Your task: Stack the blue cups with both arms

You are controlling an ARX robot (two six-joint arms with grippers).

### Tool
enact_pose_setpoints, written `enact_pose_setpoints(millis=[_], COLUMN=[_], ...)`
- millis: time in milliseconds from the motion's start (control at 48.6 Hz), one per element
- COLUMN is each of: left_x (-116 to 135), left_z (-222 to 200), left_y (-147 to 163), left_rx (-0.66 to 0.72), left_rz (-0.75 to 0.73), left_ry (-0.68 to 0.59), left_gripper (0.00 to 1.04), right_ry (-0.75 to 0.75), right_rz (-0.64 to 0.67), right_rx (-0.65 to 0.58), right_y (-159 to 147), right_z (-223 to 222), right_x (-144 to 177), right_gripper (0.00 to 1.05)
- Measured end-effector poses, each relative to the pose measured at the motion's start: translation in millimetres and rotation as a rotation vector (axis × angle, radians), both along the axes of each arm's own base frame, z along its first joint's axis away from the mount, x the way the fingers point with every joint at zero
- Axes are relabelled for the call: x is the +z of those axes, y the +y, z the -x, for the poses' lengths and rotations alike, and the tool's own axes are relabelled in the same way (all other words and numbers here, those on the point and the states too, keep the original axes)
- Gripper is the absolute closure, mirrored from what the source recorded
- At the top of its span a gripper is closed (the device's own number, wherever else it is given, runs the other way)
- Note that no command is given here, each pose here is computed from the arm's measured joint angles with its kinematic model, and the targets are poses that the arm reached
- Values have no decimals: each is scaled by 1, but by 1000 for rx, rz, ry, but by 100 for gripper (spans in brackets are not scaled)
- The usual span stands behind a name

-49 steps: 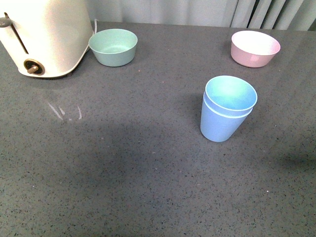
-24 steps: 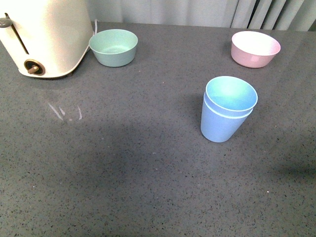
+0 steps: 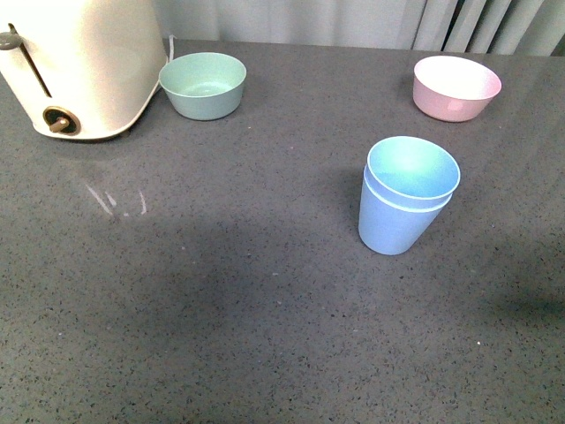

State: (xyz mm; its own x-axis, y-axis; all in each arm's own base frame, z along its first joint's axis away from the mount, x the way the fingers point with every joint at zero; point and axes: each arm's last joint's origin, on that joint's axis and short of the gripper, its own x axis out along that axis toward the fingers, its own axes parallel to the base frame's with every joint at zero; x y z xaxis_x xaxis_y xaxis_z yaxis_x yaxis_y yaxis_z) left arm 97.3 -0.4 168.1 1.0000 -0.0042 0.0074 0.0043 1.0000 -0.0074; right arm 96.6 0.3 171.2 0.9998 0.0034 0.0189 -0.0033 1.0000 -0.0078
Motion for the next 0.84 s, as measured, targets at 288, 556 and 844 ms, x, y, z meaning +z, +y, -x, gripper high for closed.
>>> enact_pose_setpoints(millis=[288, 556, 844], left_x=[0, 0, 0], left_z=[0, 0, 0], left_y=[0, 0, 0], left_rx=[0, 0, 0], left_rz=[0, 0, 0], left_ry=[0, 0, 0], left_gripper=[9, 9, 9], right_ry=[0, 0, 0], right_rz=[0, 0, 0], right_rx=[0, 0, 0], right_y=[0, 0, 0], right_z=[0, 0, 0], right_x=[0, 0, 0], right_gripper=[9, 9, 9])
